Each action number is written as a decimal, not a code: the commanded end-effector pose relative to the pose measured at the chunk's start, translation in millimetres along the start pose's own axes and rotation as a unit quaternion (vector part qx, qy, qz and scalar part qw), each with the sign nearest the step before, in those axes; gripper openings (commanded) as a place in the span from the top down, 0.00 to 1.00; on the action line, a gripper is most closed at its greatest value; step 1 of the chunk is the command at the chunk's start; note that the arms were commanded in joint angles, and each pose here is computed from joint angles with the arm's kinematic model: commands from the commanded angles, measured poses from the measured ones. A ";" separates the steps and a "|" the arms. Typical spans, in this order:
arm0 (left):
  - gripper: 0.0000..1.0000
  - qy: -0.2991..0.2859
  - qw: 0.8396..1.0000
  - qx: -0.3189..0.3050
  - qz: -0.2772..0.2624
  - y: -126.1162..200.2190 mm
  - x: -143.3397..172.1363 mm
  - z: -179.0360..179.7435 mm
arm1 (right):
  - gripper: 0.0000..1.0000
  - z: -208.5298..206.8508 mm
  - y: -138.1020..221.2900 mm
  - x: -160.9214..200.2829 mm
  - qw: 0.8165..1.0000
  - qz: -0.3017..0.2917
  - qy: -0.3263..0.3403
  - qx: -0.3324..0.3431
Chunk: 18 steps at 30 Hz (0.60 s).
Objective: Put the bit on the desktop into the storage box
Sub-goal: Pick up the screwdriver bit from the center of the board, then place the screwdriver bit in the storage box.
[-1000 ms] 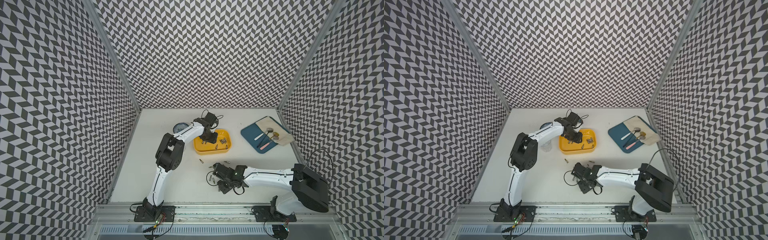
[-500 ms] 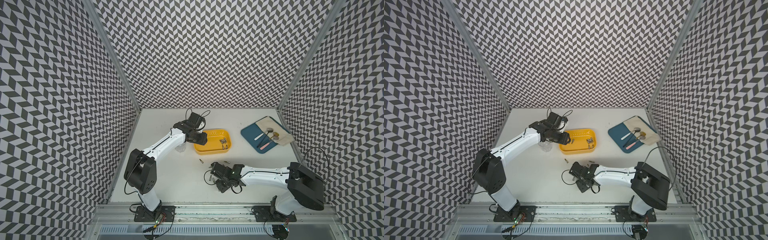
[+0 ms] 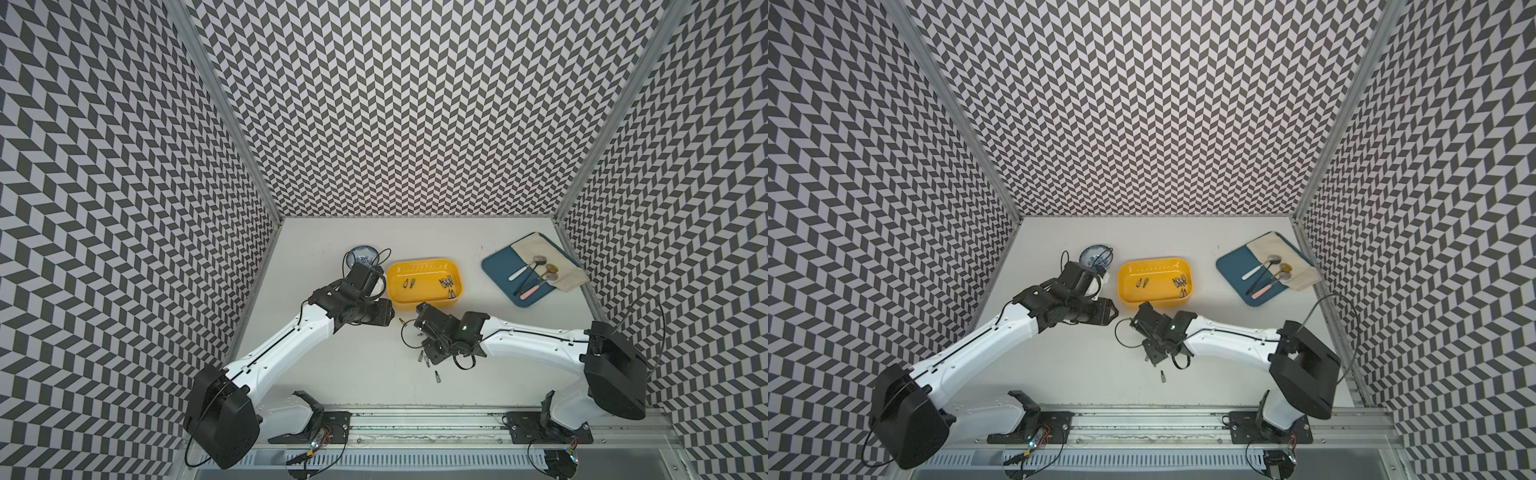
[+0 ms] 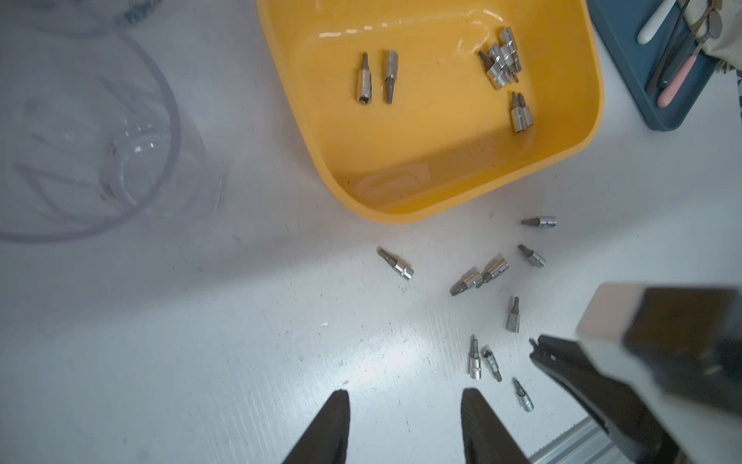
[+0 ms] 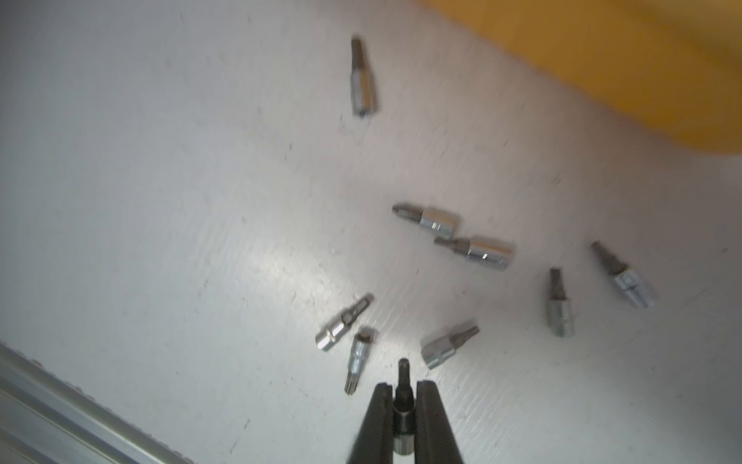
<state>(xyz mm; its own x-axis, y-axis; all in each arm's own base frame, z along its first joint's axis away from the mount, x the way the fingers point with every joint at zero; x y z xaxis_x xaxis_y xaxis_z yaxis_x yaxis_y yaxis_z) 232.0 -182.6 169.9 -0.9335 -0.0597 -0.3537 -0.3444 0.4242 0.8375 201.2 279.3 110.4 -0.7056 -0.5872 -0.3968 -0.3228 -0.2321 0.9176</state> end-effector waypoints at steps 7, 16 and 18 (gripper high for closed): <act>0.51 0.033 0.999 0.022 0.011 6.7 40.4 -3.8 | 1.00 -84.7 16.3 -103.2 0.995 -0.074 -0.043 0.044; 0.52 0.015 0.999 0.024 0.043 -9.3 86.9 -45.4 | 1.00 -127.8 -29.3 -139.0 0.995 -0.066 -0.052 0.045; 0.51 0.011 0.998 0.029 0.051 -15.3 95.0 -54.7 | 1.00 -130.0 -37.8 -141.5 0.996 -0.058 -0.047 0.044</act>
<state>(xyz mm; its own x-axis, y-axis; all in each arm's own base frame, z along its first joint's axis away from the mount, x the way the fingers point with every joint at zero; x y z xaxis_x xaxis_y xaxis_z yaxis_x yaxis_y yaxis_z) 141.7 -231.8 146.3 -0.9678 0.0212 -0.2507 -0.2112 0.4729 0.8554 384.5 260.6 128.2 -0.7502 -0.4594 -0.4756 -0.4406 -0.1889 0.8776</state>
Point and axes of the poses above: each gripper's point midway between its finger pads, its own y axis back along the fingers, its own z axis along the line the jaws close on, x = y × z, the point moved 3 cm from there along y, back along the fingers, and after that the axes turned 11 degrees about y, right-handed, at the moved point
